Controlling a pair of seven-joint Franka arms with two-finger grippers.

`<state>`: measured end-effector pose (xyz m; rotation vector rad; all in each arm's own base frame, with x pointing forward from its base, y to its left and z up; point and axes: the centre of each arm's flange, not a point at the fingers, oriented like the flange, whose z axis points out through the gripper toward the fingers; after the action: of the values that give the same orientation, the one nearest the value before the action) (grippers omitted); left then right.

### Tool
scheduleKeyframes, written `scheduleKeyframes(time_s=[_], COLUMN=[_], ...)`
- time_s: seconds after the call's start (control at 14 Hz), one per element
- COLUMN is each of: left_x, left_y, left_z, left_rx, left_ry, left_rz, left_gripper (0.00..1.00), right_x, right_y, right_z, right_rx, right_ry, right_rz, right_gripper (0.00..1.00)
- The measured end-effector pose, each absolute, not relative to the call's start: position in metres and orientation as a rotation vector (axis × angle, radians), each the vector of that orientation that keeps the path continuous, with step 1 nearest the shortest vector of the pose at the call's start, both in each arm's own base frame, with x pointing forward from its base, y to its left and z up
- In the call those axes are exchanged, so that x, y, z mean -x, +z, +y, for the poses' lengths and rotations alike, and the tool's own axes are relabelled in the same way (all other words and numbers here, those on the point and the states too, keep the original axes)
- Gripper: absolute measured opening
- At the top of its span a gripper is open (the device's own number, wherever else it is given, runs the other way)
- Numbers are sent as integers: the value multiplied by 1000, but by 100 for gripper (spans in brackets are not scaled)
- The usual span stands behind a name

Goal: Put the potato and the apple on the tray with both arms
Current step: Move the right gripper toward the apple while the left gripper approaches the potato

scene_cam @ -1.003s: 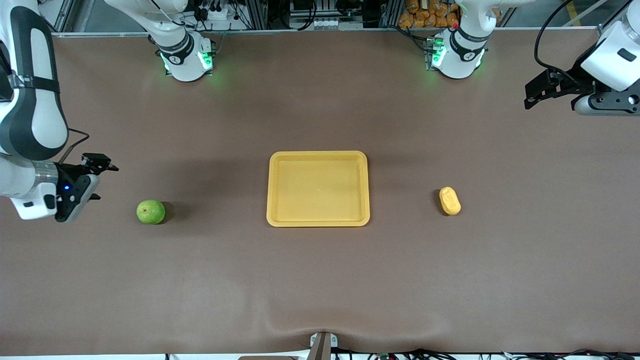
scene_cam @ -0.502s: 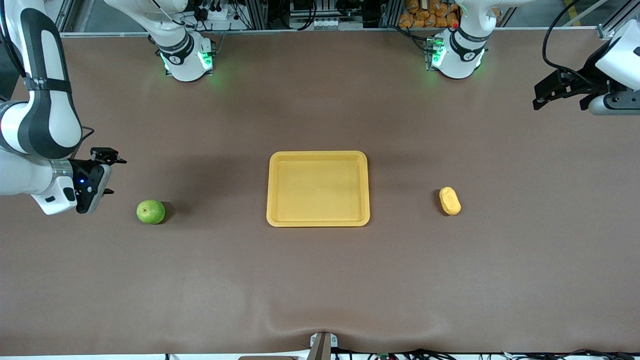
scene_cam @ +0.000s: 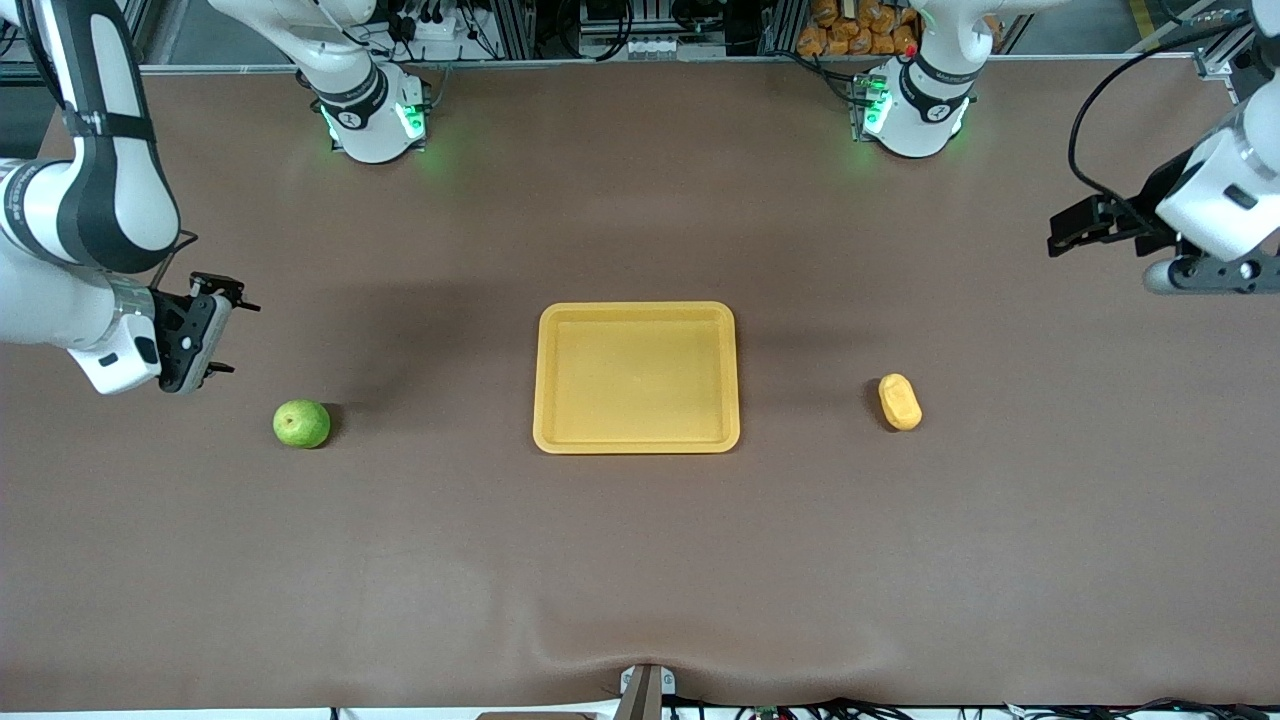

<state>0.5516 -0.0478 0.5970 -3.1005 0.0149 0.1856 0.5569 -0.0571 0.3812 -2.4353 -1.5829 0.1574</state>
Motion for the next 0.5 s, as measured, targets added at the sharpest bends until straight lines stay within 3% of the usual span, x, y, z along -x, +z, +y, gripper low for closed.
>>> scheduleKeyframes(time_s=[0.5], left_x=[-609], left_y=[456], left_z=[-53], left_rx=[3112], left_ry=[266], left_rz=[28], left_gripper=[100], right_x=[-542], right_y=[396], right_z=[-42], right_rx=[2442], right_ry=[-28], right_rz=[-1780], right_gripper=[100])
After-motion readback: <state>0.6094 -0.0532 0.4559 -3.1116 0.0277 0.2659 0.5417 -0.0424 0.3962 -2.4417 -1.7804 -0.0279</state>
